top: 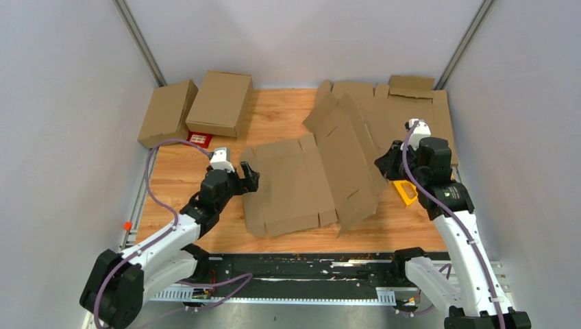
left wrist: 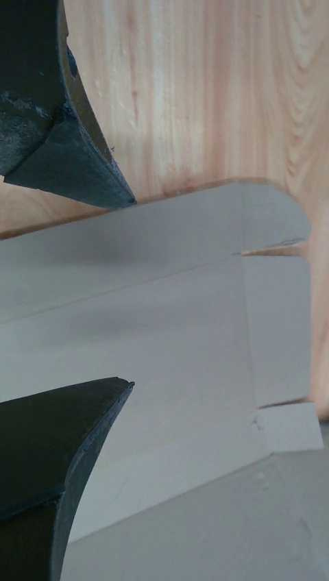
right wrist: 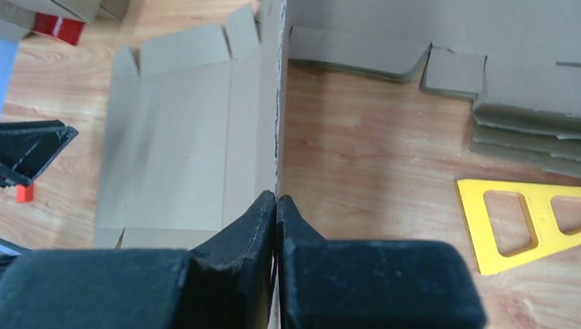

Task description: Fold the paper box

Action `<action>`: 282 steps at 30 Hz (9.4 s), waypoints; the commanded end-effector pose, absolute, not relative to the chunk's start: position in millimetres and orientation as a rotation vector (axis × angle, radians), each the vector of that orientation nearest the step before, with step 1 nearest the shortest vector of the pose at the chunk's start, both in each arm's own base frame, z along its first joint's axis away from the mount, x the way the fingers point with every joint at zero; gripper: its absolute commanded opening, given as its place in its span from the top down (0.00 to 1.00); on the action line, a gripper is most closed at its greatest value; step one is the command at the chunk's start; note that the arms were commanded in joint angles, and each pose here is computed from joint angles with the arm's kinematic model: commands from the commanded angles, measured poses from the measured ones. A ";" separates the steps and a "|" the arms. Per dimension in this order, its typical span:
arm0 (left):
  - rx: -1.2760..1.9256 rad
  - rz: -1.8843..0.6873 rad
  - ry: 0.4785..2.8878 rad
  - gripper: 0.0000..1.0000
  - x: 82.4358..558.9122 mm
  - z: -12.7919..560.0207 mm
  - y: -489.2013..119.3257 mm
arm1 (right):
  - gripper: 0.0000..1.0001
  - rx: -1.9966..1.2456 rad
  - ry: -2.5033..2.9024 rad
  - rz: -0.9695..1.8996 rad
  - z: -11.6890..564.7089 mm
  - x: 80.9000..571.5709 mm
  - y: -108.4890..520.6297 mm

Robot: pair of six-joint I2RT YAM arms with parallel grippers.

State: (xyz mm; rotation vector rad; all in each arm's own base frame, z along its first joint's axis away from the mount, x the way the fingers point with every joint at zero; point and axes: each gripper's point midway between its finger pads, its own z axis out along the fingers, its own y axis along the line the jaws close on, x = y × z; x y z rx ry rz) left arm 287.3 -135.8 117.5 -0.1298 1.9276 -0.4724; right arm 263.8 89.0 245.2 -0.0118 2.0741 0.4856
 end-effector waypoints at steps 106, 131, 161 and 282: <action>-0.328 -0.491 2.054 0.74 292.8 84.9 -104.5 | 0.64 0.082 2.272 0.447 80.1 307.0 105.3; -0.294 -0.402 2.180 1.00 287.6 66.0 -99.1 | 0.59 0.109 2.268 0.447 75.7 306.7 104.2; -0.084 -1.067 1.865 1.00 271.7 244.9 -180.8 | 0.41 0.076 2.322 0.502 63.9 305.8 117.5; 0.435 -0.650 1.329 1.00 235.3 231.3 -223.2 | 0.81 -0.024 1.650 0.273 146.9 393.6 153.5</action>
